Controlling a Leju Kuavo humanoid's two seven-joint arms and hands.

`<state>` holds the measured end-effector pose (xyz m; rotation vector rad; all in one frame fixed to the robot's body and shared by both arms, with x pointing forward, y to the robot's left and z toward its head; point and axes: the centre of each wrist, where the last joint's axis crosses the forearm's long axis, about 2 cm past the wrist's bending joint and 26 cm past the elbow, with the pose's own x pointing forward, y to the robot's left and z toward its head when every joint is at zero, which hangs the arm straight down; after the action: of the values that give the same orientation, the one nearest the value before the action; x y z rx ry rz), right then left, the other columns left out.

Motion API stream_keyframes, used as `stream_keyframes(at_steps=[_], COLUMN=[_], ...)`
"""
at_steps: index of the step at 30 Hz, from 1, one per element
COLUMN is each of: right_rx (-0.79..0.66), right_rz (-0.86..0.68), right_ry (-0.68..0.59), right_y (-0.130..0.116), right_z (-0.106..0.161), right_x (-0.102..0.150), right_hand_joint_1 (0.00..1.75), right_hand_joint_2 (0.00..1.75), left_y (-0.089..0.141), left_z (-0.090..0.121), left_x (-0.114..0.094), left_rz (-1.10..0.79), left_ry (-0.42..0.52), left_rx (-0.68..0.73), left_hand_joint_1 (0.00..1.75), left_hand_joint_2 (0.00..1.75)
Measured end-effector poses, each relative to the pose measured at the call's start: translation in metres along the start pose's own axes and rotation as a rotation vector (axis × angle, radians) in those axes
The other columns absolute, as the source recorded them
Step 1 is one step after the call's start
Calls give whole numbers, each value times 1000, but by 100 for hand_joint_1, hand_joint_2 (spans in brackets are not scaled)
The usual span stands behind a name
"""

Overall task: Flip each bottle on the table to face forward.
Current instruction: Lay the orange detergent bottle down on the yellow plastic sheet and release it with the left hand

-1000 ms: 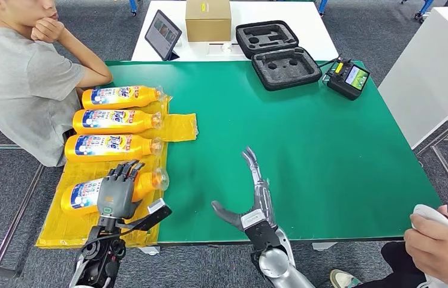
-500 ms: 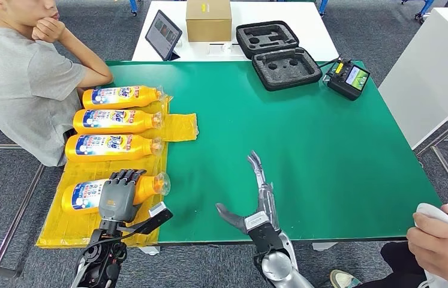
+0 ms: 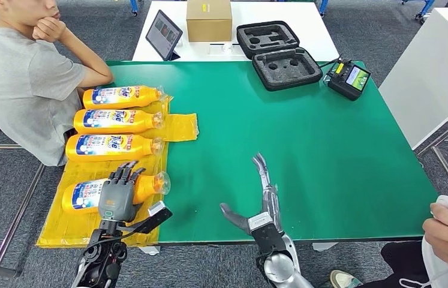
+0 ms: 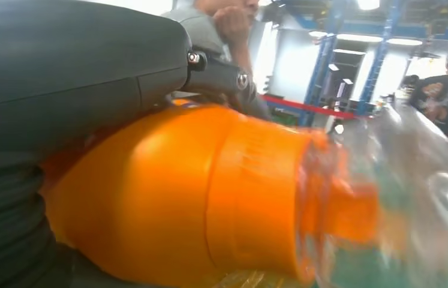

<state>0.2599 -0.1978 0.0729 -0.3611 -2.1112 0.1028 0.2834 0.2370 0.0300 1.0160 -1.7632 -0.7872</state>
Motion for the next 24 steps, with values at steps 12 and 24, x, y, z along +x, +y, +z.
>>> stream_keyframes(at_steps=[12,24], right_rx=[-18,-32], right_rz=[10,24], right_ry=[16,22], right_y=[-5,-10], right_z=[4,4], right_x=[-2,-5], right_hand_joint_1=[0,0], right_hand_joint_2=[175,175], left_y=[-14,-20], left_z=[12,18], left_x=[13,17], left_rz=[93,55], left_ry=[20,-39], left_rx=[-32,-106], left_hand_joint_1=[0,0], left_hand_joint_2=[0,0])
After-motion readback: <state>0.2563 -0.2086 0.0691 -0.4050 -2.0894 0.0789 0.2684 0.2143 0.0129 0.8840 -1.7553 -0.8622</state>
